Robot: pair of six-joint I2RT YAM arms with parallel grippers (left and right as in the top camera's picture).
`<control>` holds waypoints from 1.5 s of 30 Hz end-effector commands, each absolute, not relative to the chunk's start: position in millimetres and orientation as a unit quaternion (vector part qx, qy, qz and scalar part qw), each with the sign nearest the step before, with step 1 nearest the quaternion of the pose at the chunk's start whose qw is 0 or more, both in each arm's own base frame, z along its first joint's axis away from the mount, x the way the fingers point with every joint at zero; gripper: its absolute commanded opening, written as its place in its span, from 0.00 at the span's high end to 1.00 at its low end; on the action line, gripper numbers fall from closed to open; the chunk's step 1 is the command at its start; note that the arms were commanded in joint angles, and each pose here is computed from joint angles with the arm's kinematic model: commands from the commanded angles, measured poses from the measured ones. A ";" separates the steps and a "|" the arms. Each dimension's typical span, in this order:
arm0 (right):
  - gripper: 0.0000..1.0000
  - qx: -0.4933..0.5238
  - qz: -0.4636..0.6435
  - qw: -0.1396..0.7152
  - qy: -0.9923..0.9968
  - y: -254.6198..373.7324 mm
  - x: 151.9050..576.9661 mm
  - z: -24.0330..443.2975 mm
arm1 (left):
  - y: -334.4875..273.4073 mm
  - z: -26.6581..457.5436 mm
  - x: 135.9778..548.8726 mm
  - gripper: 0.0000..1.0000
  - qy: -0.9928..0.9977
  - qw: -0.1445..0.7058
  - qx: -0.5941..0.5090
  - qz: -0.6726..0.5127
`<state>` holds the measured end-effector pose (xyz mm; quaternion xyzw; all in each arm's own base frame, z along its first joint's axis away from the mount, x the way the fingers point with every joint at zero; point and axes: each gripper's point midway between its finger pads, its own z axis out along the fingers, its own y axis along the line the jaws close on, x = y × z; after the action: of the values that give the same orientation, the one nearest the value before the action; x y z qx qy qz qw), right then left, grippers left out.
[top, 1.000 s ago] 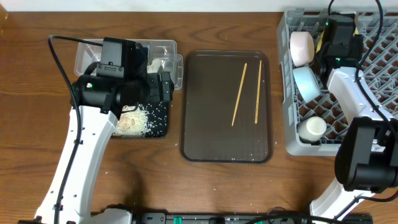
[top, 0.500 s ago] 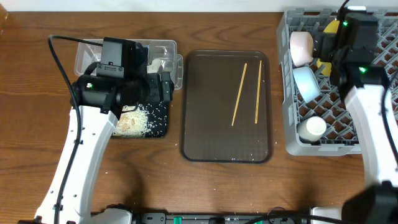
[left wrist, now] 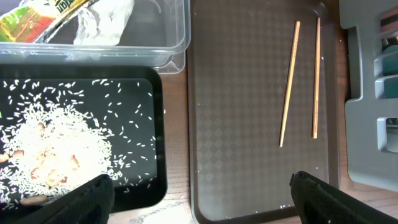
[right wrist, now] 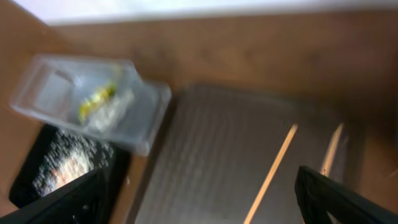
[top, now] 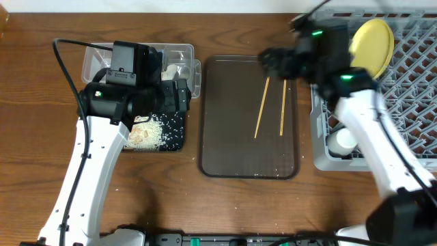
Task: Sort waste into correct bins and load items into the dishwasher rack
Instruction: 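Move right gripper to tray and grasp one wooden chopstick, then carry chopstick with right gripper and drop it into rack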
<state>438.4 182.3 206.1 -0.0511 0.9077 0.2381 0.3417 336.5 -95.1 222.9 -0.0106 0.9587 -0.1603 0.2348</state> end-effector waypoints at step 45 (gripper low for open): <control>0.99 0.067 -0.035 0.106 0.992 179.0 422.6 -8.3 | -92.3 222.7 338.3 0.07 0.959 0.237 -0.009 -0.153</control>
<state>428.9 175.6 3.2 0.0792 0.9893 -0.0269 0.1196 336.5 -95.2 222.9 -0.0105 0.9586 -0.1605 0.2348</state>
